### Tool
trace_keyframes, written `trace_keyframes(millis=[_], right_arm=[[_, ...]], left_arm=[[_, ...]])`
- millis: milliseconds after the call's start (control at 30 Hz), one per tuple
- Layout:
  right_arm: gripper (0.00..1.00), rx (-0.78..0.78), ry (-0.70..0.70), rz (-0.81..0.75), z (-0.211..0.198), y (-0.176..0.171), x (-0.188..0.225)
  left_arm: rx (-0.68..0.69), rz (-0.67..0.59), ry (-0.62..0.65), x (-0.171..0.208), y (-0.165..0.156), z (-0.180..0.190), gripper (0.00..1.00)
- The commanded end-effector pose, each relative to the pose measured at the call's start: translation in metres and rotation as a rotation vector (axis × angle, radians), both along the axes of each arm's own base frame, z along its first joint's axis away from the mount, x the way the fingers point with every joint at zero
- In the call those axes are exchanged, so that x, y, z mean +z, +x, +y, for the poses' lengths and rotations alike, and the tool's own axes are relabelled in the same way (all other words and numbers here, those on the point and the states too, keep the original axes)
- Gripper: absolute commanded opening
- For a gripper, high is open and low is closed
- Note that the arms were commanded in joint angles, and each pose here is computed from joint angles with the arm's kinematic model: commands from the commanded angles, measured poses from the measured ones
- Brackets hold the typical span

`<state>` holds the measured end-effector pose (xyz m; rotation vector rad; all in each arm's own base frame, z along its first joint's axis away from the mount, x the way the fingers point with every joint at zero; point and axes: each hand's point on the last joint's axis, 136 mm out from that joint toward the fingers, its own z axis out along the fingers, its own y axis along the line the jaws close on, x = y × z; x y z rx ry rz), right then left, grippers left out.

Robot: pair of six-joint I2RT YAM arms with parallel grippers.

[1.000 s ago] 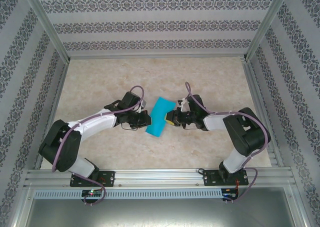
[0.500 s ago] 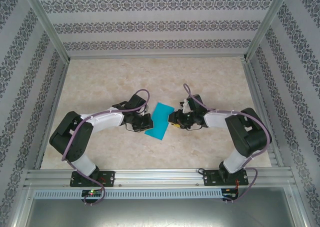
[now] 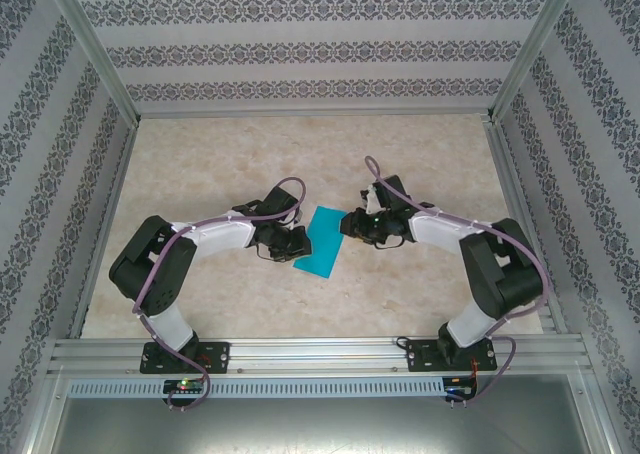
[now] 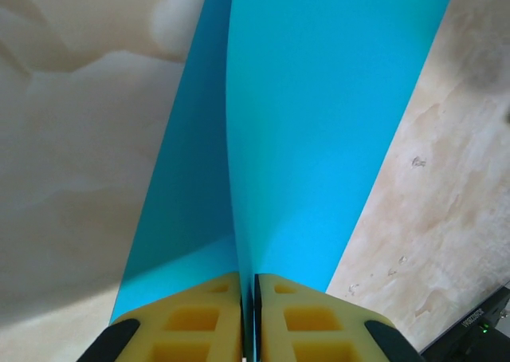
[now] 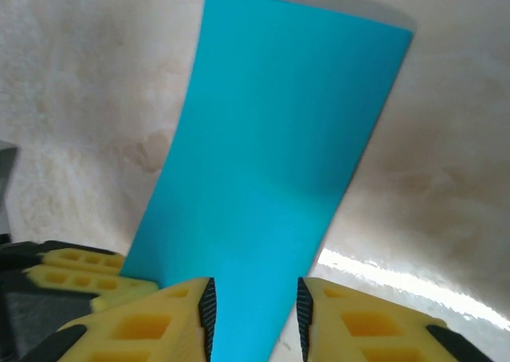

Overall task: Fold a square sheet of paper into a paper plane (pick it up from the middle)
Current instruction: Fold the triangle a second time at the center of the table.

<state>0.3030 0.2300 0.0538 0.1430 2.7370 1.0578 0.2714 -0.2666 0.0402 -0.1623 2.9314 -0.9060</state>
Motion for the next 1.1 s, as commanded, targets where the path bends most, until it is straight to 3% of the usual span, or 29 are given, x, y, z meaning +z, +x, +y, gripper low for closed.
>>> trace_keyframes(millis=[0,467,1067], right_arm=[[0.31,0.031,0.006,-0.008,0.015,0.009,-0.004],[0.24,0.064,-0.103,0.047,0.014,0.006,-0.040],[0.22,0.077,-0.115,0.061,0.016,0.002,-0.047]], left_arm=[[-0.013,-0.019,0.006,0.005,0.003,-0.006,0.15],[-0.026,-0.030,0.020,0.012,-0.001,-0.002,0.21],[-0.029,-0.028,0.025,0.020,-0.017,0.010,0.22]])
